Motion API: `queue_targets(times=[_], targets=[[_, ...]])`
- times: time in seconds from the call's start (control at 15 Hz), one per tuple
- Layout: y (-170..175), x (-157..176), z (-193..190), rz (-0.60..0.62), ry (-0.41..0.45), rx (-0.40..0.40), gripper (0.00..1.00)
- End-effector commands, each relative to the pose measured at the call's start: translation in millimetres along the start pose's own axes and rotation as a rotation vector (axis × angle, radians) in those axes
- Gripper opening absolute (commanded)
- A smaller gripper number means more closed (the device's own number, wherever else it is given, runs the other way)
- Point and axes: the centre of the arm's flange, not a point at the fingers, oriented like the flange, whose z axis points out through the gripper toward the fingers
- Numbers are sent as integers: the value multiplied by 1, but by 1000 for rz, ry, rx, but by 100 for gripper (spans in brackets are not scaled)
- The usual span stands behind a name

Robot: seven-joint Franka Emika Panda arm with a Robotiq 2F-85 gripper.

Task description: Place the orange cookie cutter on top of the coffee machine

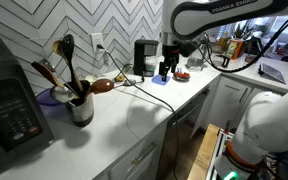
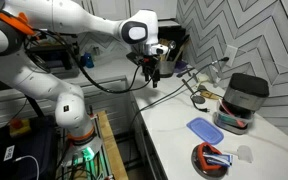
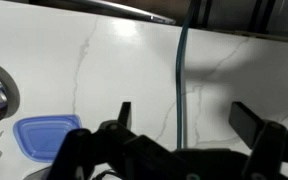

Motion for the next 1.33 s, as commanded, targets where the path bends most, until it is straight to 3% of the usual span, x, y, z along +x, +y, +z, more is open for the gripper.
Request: queue_targets(times=[0.0,0.87,1.27], targets=[[0,0,0,0,0,0,100],[0,0,0,0,0,0,100],[69,-11,-10,257,44,31,100]])
